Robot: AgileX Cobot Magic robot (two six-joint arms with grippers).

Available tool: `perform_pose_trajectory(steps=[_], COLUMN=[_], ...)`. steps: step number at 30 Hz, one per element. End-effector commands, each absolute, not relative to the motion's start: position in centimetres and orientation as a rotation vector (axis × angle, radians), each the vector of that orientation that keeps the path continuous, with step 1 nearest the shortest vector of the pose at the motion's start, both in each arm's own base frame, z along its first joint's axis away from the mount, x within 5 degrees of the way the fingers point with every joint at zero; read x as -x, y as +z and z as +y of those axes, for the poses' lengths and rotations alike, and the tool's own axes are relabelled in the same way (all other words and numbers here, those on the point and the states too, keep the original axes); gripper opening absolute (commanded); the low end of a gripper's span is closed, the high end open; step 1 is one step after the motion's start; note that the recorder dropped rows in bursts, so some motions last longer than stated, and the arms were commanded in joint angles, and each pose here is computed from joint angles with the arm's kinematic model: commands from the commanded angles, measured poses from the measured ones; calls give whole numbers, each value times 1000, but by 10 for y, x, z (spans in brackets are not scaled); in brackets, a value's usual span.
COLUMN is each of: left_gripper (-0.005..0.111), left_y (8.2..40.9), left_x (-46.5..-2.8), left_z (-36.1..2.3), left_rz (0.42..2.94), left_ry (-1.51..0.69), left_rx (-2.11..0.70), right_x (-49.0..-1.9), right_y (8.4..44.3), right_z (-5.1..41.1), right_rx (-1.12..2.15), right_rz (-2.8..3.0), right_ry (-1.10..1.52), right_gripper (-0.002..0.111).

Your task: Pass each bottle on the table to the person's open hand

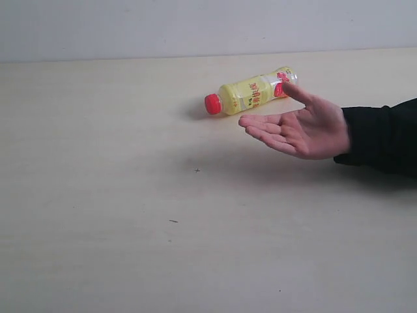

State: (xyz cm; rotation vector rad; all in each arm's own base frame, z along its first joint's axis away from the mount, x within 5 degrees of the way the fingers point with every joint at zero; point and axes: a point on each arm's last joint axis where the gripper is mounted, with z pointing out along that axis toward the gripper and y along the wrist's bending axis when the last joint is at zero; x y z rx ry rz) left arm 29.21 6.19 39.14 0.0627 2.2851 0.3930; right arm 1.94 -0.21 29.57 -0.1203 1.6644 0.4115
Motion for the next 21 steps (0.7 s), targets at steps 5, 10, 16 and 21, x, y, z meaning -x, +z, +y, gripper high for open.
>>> perform_pose_trajectory(steps=[5, 10, 16, 21], left_gripper=[0, 0, 0, 0], left_y=[345, 302, 269, 241], left_x=[-381, -436, -478, -489], left_z=[33, -20, -101, -165], left_rz=[2552, 2497, 2358, 2233], left_ry=[226, 152, 25, -62], left_rx=[-418, -715, -1088, -1341], right_x=[-18, -18, -18, -18], right_y=[298, 298, 298, 298], right_z=[-3, -3, -3, -3], right_rx=[117, 117, 117, 117], right_rz=[1654, 1654, 1654, 1654], right_ry=[405, 405, 405, 405], right_gripper=[0, 0, 0, 0])
